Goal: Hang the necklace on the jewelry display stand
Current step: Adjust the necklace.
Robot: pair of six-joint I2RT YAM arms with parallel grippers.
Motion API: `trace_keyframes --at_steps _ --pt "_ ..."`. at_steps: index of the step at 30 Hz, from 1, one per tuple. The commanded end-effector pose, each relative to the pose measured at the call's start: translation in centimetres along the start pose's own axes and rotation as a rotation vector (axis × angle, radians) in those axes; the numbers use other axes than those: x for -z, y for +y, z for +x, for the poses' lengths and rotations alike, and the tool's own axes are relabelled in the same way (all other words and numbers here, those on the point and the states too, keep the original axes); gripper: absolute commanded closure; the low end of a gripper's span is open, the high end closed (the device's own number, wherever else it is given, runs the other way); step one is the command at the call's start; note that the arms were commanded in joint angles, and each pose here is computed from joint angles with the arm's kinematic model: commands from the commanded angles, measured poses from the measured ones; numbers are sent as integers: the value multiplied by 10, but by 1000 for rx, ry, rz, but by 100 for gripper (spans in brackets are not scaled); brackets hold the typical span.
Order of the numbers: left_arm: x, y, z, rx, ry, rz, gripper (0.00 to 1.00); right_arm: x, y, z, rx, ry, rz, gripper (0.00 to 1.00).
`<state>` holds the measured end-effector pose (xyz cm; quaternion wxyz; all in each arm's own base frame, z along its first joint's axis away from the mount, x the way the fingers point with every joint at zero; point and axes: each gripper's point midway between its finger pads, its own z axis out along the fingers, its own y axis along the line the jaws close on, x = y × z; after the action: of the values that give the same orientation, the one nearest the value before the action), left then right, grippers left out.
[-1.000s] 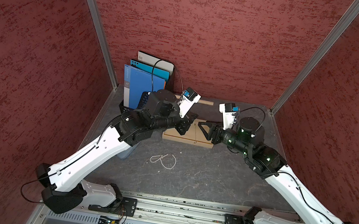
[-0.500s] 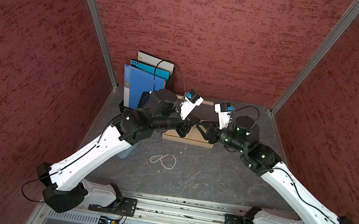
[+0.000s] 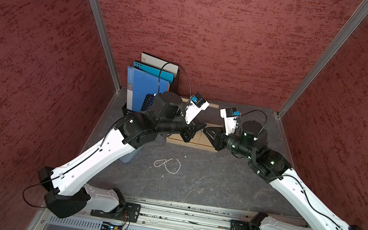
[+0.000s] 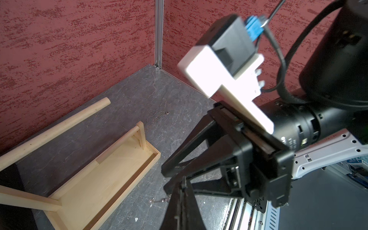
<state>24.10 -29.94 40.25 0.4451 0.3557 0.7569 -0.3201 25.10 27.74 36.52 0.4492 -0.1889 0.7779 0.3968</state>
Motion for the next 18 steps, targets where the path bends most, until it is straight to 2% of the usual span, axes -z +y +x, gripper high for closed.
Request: trace_keyframes --at_steps 1,7,14,18 --pt "10 -9 -6 -26 -4 64 100 23 14 2 117 -23 -55 76" --pt "19 -16 6 -15 56 201 100 30 40 16 211 49 -206 68" --pt "28 -18 19 -25 93 247 100 21 61 29 246 177 -350 70" --pt "30 -16 14 -10 67 239 100 10 61 30 238 174 -373 76"
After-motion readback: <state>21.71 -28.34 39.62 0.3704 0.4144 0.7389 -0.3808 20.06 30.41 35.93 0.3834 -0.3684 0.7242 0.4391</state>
